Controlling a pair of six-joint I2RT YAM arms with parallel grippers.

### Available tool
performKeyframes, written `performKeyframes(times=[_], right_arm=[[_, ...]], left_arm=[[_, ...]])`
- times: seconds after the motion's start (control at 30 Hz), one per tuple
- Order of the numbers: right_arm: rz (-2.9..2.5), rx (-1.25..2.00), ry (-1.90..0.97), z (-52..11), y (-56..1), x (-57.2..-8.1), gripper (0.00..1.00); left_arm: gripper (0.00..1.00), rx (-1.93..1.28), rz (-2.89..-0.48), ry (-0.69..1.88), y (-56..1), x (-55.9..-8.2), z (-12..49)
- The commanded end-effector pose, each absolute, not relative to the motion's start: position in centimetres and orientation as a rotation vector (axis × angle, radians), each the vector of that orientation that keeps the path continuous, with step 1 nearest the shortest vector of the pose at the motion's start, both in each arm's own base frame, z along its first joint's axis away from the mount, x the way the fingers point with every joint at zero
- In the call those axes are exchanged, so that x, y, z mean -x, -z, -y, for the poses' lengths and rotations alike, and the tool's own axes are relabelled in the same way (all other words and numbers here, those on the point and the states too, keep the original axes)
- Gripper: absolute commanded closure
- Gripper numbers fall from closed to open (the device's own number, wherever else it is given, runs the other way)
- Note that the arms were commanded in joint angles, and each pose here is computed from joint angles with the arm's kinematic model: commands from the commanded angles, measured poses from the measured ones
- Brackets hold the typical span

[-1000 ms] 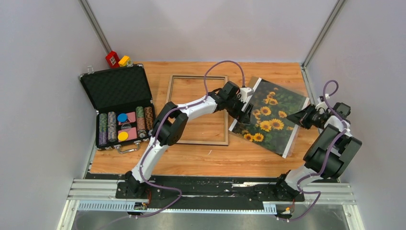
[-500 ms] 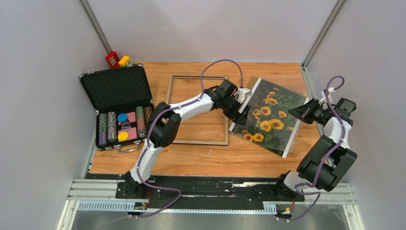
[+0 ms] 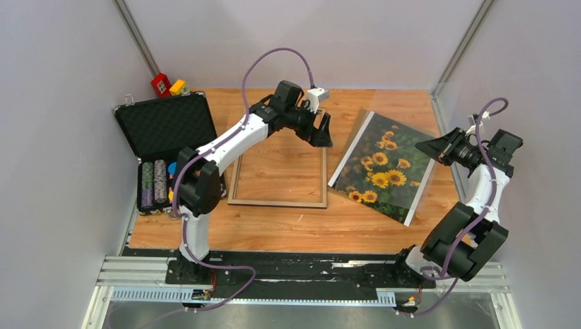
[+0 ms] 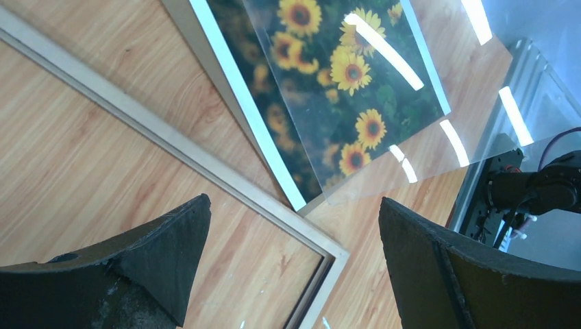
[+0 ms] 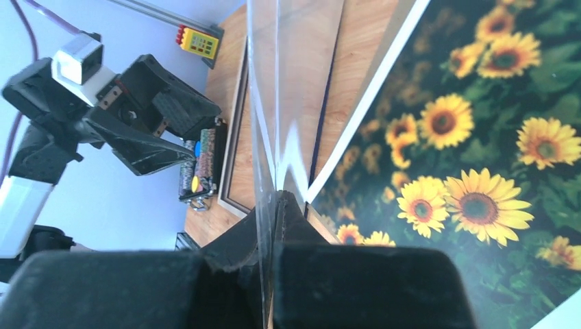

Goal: Put the photo into the frame
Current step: Pick up the photo frame item at the center of the board, then place the photo frame item in the photo frame.

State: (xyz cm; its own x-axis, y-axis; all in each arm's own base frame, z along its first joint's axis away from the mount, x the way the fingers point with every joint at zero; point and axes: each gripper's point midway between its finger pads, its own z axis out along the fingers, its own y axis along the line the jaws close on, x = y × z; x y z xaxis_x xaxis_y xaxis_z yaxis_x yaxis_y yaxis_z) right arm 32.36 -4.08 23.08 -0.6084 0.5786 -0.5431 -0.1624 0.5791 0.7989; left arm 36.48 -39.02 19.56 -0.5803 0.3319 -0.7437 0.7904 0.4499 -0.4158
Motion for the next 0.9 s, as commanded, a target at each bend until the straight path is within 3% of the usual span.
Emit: performKeyframes(times=[0.0, 0.27, 0.87], right_arm=[[-1.874, -0.219, -1.149, 3.1, -28.3, -32.1, 1.00], [-1.860, -0.152, -1.200, 1.2, -30.9, -32.1, 1.00], [-1.839, 0.234, -1.369, -10.4, -33.4, -34.3, 1.00]], left_arm=[[0.00, -0.958, -2.065, 1.044, -22.5, -35.4, 37.8], [0.00, -0.869, -2.068, 1.030, -23.9, -36.3, 34.9], [0.00, -0.679, -2.107, 0.953, -27.4, -36.2, 23.8]])
